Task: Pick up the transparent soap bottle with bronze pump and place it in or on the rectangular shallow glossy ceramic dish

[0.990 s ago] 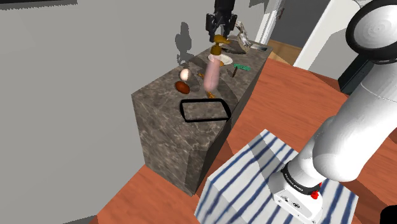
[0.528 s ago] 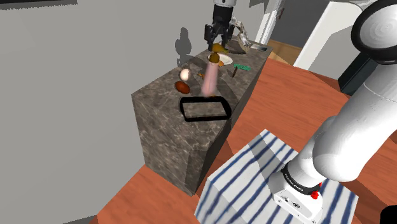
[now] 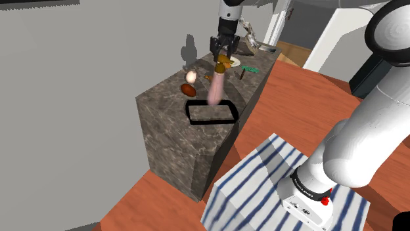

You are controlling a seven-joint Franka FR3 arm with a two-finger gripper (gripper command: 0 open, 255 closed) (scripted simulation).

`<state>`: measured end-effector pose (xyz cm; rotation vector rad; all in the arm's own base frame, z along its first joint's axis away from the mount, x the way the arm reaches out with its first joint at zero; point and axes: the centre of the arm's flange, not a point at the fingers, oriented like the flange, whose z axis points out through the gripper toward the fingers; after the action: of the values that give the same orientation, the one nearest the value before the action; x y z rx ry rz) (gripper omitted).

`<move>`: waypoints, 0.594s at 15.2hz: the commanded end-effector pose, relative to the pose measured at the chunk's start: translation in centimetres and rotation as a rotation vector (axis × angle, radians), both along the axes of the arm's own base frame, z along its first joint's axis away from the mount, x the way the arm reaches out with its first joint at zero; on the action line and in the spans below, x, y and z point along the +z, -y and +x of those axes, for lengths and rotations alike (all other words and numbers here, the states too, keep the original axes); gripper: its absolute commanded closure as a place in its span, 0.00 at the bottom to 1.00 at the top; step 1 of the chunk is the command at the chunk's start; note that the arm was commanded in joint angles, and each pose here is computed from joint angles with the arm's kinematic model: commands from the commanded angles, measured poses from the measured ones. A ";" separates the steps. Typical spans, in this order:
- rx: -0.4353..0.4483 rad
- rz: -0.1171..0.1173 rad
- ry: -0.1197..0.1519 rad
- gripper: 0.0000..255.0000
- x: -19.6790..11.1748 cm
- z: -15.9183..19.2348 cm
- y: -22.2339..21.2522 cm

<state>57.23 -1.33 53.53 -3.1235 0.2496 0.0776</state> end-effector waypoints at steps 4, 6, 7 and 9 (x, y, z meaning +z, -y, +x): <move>0.000 0.000 0.001 1.00 -2.7 0.1 0.0; 0.000 0.000 0.001 1.00 -3.0 0.1 0.0; 0.000 0.000 0.001 1.00 -3.0 0.1 0.0; 0.000 0.000 0.001 1.00 -3.0 0.1 0.0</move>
<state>57.29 -1.32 50.50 -3.1235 0.2496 0.0769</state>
